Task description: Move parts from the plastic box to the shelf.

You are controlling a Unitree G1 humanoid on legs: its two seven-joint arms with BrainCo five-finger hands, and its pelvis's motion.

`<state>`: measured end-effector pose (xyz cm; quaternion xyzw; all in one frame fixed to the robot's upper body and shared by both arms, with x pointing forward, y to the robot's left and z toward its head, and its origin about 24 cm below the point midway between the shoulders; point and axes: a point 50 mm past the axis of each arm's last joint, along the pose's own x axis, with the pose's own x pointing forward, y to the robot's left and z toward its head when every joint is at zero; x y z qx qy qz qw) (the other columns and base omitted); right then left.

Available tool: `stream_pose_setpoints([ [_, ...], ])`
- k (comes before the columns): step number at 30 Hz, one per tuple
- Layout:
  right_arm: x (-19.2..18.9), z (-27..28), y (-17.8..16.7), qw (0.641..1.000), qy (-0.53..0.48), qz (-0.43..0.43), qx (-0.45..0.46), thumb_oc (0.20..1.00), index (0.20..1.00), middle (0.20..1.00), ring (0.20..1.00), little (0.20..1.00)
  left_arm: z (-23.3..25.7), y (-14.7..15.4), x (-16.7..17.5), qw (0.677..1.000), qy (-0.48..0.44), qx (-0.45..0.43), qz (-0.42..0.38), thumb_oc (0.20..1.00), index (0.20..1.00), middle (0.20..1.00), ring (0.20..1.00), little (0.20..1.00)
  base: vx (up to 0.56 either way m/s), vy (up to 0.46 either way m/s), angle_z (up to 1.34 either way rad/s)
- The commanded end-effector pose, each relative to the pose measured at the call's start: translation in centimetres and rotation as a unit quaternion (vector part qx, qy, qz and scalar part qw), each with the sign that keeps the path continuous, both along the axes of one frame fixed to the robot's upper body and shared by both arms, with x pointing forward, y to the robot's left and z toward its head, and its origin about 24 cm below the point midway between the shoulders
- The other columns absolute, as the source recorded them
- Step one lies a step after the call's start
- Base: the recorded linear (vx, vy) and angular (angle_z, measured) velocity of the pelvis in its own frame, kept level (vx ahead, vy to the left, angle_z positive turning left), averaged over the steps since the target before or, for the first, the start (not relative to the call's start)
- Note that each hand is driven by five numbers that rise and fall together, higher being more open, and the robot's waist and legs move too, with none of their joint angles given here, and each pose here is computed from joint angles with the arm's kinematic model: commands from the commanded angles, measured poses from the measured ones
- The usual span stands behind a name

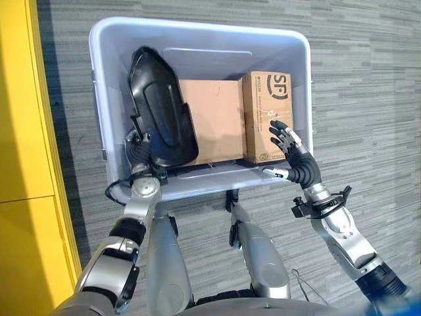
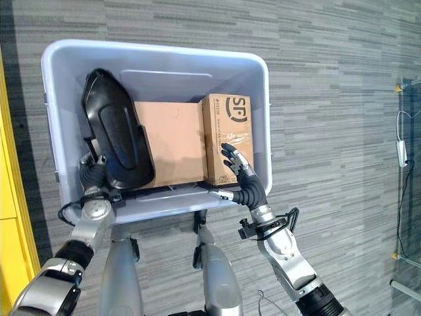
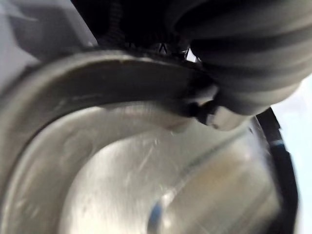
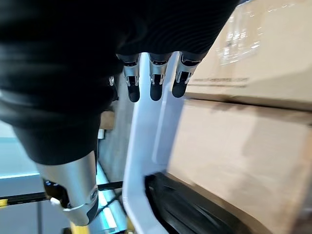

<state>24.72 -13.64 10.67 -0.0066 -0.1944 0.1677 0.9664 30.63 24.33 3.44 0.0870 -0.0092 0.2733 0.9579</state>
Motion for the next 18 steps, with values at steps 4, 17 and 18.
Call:
stream_pose_setpoints([
  [4,0.3,0.9,-1.9,0.999,-0.033,-0.031,-0.005,1.000,1.000,1.000,1.000,1.000,1.1,1.0,-0.8,0.998,-0.035,0.058,-0.005,0.200,0.200,0.200,0.200,0.200,0.06,0.025,0.00],
  [17,0.2,-0.2,-4.2,0.998,-0.005,-0.061,-0.019,1.000,1.000,1.000,1.000,1.000,6.3,1.0,-4.6,0.972,-0.153,0.147,-0.102,0.200,0.200,0.200,0.200,0.200,0.08,-0.002,0.02],
  [18,0.2,-0.2,-4.2,0.998,-0.004,-0.061,-0.019,1.000,1.000,1.000,1.000,1.000,6.3,1.1,-4.6,0.972,-0.153,0.147,-0.102,0.200,0.200,0.200,0.200,0.200,0.05,-0.016,-0.03],
])
